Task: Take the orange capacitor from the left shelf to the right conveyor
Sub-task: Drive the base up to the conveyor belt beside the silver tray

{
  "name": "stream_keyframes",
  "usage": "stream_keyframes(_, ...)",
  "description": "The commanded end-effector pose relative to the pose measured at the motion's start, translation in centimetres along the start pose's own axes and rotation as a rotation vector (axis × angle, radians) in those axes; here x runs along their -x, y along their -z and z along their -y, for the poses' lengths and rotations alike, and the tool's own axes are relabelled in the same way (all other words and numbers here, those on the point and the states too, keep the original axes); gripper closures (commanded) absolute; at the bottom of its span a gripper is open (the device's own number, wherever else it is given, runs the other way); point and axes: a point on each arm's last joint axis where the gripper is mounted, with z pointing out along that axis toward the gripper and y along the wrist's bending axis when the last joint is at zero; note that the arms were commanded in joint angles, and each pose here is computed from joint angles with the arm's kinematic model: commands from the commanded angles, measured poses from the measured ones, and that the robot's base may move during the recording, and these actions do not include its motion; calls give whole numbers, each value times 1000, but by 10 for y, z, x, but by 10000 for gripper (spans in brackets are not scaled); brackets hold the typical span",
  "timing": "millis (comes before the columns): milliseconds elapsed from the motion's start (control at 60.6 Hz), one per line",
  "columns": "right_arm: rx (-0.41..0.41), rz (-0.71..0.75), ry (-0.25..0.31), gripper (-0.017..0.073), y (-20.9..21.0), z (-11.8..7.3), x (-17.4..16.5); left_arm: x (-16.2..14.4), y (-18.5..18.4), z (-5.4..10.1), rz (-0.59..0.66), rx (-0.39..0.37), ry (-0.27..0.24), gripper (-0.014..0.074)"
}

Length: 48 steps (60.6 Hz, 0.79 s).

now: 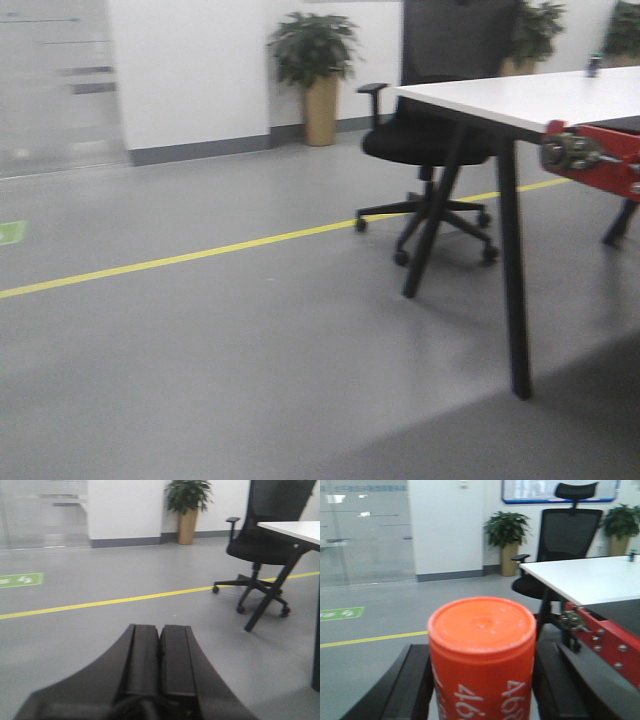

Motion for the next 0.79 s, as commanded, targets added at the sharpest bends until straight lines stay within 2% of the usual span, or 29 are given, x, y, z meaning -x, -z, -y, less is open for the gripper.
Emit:
stream_keyframes(0,12,101,10,493,1,-2,16,10,2,0,103,-3,4,720)
stream_keyframes(776,12,101,10,493,1,-2,16,10,2,0,103,-3,4,720)
